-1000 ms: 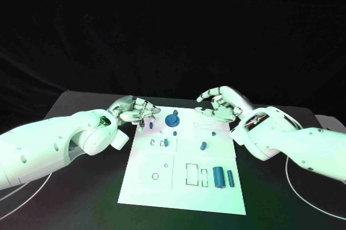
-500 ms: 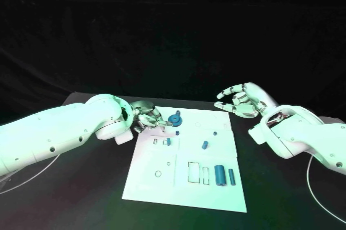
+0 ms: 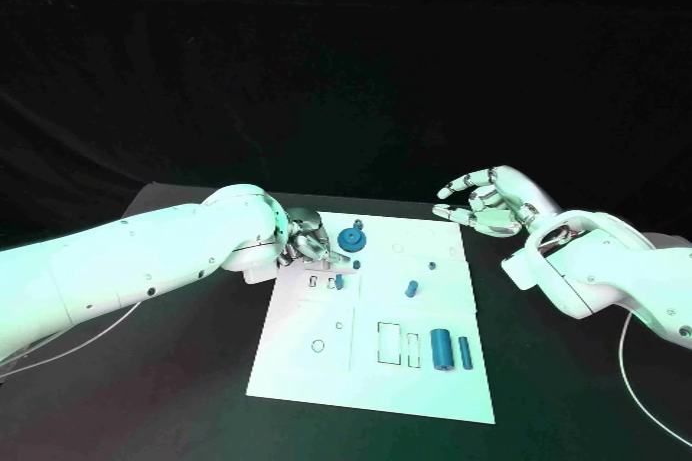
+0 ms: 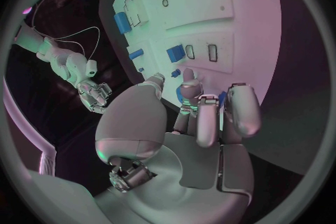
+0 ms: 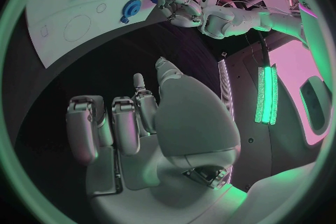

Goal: Assemble the parts on the task board

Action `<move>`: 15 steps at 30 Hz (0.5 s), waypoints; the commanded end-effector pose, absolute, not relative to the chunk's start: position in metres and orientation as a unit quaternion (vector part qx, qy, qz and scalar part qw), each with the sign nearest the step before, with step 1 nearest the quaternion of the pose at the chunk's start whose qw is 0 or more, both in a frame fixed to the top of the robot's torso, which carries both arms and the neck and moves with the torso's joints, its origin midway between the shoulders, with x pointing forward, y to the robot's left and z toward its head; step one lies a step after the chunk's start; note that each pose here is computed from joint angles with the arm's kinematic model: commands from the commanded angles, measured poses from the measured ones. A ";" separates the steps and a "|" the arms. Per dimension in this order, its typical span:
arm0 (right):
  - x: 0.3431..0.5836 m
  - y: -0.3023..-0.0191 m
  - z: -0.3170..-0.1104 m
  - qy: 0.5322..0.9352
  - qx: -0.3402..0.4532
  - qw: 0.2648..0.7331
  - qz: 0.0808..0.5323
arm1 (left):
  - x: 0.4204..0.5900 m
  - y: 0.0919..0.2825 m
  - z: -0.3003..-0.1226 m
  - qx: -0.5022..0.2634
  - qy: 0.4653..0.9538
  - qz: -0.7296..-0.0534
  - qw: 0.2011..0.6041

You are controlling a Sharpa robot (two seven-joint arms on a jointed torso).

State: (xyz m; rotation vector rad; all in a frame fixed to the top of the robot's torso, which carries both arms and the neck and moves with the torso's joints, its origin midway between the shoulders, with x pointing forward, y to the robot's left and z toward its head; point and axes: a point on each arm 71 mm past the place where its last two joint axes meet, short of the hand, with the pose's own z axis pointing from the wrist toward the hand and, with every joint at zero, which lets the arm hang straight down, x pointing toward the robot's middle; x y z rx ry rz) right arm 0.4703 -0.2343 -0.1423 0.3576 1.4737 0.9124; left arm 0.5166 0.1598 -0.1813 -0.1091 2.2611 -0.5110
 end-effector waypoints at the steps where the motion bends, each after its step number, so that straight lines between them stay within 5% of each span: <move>1: 0.470 -0.234 -0.143 0.649 0.150 0.632 0.395 | 0.517 0.157 -0.183 -0.021 0.904 -0.176 0.390; 15: 0.471 -0.233 -0.143 0.648 0.145 0.636 0.393 | 0.515 0.144 -0.188 0.005 0.915 -0.171 0.366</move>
